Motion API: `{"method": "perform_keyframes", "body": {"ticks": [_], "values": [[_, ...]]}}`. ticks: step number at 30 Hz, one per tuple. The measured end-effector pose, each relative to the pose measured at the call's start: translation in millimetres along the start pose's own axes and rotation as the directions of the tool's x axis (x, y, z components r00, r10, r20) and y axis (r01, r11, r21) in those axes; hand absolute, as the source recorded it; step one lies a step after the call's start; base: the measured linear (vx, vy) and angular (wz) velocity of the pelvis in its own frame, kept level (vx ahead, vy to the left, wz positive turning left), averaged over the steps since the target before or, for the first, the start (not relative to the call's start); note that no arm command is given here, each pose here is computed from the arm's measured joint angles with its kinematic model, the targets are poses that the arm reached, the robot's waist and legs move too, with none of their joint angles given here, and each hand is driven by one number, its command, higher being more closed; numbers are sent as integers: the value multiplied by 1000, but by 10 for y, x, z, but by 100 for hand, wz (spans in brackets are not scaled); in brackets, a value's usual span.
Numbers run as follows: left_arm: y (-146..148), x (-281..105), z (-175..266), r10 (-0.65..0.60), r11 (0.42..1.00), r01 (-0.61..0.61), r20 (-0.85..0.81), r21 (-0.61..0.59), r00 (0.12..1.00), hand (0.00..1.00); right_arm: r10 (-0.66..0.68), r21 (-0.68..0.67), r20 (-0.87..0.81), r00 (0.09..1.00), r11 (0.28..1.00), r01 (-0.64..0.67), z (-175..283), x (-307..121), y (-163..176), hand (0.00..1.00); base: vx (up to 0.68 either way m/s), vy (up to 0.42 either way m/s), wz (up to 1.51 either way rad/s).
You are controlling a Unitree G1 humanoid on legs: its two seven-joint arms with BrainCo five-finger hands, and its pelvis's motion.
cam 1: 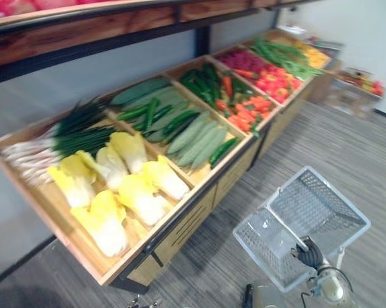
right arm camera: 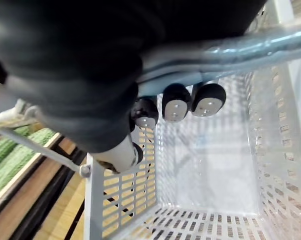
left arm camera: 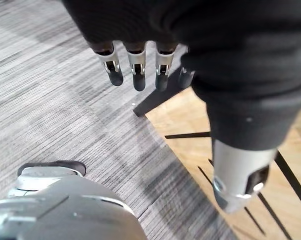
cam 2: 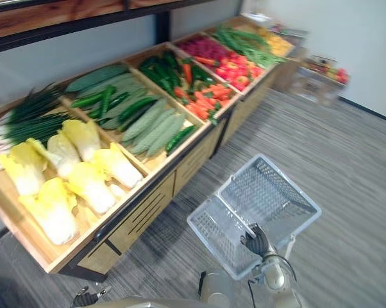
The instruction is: Pick vegetable in the basket
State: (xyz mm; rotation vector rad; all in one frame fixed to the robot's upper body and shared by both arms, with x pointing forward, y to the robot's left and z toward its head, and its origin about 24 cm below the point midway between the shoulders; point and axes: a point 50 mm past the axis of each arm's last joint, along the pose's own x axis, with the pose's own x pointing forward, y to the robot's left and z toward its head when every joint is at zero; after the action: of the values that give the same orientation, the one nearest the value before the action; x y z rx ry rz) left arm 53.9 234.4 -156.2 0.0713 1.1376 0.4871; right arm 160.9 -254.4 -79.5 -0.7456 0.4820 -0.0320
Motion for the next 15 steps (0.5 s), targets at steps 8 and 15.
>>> {"method": "perform_keyframes", "body": {"ticks": [8, 15], "values": [[-132, -62, -164, 13, 968, -38, -99, -249, 995, 0, -179, 194, -391, 903, 943, 271, -594, -259, -142, 100, 306, -415, 115], [-131, -48, -206, 25, 963, -62, -142, -262, 990, 0, -157, 267, -696, 700, 849, 456, -1142, -692, 15, 100, 2, -237, 140]]}}
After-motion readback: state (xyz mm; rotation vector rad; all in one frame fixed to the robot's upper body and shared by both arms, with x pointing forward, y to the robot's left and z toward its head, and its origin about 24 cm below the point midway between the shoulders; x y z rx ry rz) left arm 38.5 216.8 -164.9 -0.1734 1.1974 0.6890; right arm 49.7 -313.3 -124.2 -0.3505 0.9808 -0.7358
